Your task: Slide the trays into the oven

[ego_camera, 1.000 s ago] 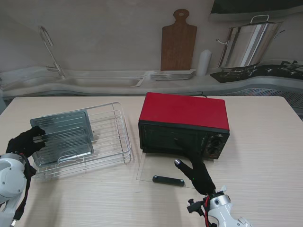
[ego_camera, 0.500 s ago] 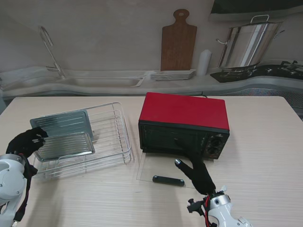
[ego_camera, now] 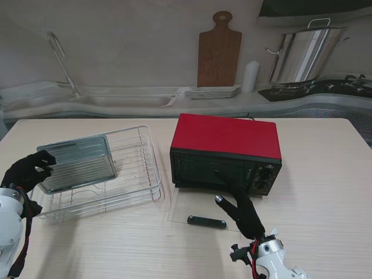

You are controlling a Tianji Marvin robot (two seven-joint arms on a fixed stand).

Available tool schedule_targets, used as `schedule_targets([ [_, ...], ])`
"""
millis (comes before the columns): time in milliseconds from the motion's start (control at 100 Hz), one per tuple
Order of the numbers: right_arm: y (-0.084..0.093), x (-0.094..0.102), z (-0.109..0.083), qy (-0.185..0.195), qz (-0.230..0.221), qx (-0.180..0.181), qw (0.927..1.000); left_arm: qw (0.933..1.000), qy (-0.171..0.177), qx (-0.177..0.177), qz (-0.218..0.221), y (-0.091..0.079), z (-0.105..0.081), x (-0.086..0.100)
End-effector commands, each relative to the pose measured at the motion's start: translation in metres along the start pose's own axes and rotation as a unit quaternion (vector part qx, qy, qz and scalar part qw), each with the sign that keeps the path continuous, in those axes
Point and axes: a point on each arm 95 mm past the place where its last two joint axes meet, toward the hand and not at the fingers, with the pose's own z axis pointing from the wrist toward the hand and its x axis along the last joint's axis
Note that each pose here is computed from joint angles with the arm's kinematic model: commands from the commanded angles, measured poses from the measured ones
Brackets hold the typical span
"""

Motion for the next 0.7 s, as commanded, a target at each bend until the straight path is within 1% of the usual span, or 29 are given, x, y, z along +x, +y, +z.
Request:
schedule_targets([
  [0, -0.005, 0.001, -0.002, 0.002, 0.007, 0.004, 1.0, 0.9999, 0.01, -0.002, -0.004, -0.005, -0.008, 0.008],
  [160, -0.003, 0.001, -0.002, 0.004, 0.007, 0.001, 1.0, 0.9996, 0.029, 0.003, -0.001, -0.015, -0.027, 0.022],
  [300, -0.003, 0.001, -0.002, 0.005, 0.008, 0.0, 1.0, 0.999, 0.045, 0.006, -0.002, -0.016, -0.048, 0.037],
  [450, -0.001, 0.001, -0.002, 0.007, 0.008, -0.003, 0.9999, 0.9977, 0.066, 0.0, -0.014, -0.012, -0.071, 0.053],
  [690, 0.002, 0.006, -0.005, 0.007, 0.008, -0.007, 0.9999, 0.9927, 0.117, -0.021, -0.024, 0.001, -0.102, 0.079],
])
